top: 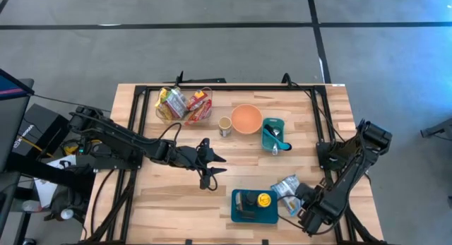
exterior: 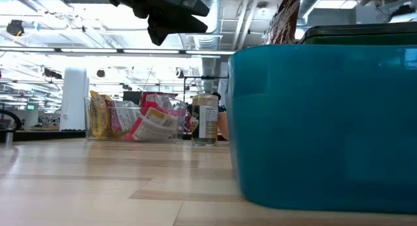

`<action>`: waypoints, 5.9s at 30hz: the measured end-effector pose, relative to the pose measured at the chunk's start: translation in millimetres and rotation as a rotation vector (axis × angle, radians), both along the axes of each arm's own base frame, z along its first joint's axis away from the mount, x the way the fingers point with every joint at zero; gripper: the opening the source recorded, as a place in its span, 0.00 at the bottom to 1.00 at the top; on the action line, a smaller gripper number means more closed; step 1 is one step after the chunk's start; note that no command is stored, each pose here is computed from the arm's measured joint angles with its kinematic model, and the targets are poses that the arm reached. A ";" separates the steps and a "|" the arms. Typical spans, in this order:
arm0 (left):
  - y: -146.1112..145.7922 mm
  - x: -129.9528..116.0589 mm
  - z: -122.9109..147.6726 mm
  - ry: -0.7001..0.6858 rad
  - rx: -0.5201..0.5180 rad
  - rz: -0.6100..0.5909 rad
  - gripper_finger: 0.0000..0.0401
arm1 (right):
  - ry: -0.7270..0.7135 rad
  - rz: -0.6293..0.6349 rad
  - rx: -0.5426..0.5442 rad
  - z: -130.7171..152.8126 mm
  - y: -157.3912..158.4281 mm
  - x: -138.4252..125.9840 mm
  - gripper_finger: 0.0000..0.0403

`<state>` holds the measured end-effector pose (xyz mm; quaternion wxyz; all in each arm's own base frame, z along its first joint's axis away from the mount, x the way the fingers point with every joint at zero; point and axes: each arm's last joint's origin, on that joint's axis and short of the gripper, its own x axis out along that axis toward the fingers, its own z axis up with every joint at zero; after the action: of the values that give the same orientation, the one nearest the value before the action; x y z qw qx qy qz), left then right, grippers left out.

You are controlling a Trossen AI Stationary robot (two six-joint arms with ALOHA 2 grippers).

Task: Pick & Place Food Item
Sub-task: Put the blue noodle pack into the transparent bin

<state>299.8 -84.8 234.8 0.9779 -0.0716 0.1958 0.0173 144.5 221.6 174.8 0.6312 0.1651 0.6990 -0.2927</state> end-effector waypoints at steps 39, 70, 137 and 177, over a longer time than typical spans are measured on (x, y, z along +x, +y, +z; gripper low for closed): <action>1.7 0.5 0.0 0.000 0.000 0.005 0.39 | -0.168 -0.023 0.182 -23.0 -28.8 -17.7 0.40; 1.7 0.5 0.0 0.000 0.000 0.005 0.39 | -0.184 -0.028 0.186 -22.9 -27.9 -16.7 0.01; -9.3 1.6 11.2 -0.122 0.156 -0.094 0.39 | -0.698 -0.184 -0.374 134.5 -57.2 38.8 0.00; 23.7 8.6 15.2 -0.124 0.366 0.165 0.51 | -0.879 -0.376 -0.232 190.2 -163.4 140.2 0.00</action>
<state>308.4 -61.1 250.1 0.9801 0.0904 0.1221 0.1279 284.7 58.2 364.9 0.8168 0.3250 0.2874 -0.3804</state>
